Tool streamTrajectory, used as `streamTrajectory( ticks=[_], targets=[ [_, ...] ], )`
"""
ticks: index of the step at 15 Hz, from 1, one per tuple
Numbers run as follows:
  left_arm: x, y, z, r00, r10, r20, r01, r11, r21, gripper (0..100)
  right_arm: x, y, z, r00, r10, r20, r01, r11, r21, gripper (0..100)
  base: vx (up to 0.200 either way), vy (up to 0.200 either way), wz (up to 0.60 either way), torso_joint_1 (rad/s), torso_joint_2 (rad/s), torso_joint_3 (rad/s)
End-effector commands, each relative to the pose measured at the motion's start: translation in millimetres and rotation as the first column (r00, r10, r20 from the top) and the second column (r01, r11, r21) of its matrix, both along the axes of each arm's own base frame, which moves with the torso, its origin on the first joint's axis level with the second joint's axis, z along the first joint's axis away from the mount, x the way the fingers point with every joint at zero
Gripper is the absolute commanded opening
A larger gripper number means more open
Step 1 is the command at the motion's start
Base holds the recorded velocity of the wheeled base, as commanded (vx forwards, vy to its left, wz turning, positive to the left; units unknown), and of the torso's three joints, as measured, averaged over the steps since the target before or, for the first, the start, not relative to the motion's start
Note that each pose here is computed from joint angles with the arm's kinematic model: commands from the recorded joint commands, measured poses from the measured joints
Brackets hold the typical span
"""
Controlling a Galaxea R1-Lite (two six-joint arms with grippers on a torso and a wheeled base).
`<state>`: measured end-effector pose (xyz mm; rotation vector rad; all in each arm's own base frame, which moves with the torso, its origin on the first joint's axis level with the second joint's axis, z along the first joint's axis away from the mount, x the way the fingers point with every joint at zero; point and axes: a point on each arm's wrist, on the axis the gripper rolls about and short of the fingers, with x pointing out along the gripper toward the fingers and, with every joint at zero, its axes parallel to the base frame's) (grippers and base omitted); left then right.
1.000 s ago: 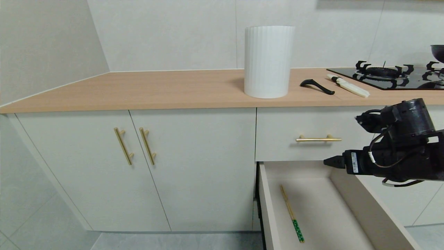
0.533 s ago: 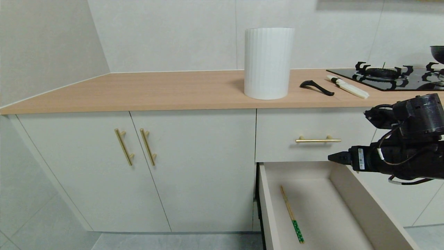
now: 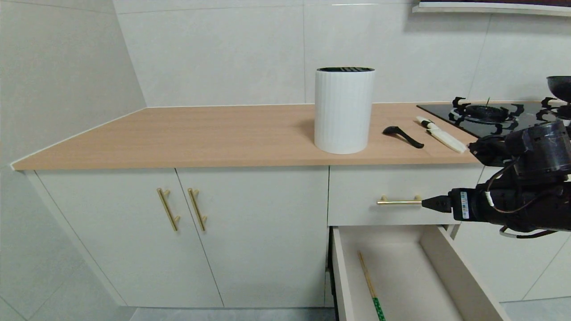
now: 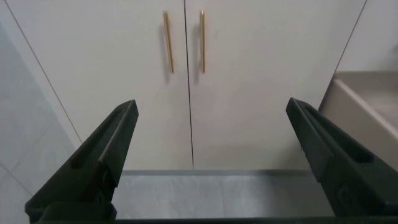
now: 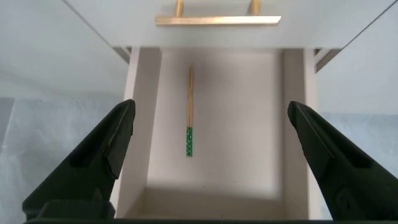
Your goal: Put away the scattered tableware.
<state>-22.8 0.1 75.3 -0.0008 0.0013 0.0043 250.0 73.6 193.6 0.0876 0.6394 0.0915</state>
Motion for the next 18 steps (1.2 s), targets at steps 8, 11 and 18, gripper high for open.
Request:
streamTrajectory(
  ticks=[8, 11, 18],
  targets=[
    [0.0, 0.0, 0.0, 1.0, 0.0, 0.0, 0.0, 1.0, -0.001, 100, 0.2, 0.6, -2.5, 1.0, 0.002, -0.008, -0.002, 1.0, -0.003, 100, 0.0, 0.0, 0.0, 0.183, -0.48, -0.291],
    [0.0, 0.0, 0.0, 1.0, 0.0, 0.0, 0.0, 1.0, -0.001, 100, 0.3, 0.6, -3.3, 1.0, 0.002, -0.011, -0.002, 1.0, -0.004, 100, 0.0, 0.0, 0.0, 0.207, -0.48, -0.279],
    [0.0, 0.0, 0.0, 1.0, 0.0, 0.0, 0.0, 1.0, -0.001, 100, 69.4, -4.4, -15.7, 0.991, 0.029, 0.13, -0.022, 0.998, -0.059, 100, 0.0, 0.0, 0.0, 0.033, -0.07, -0.04]
  ],
)
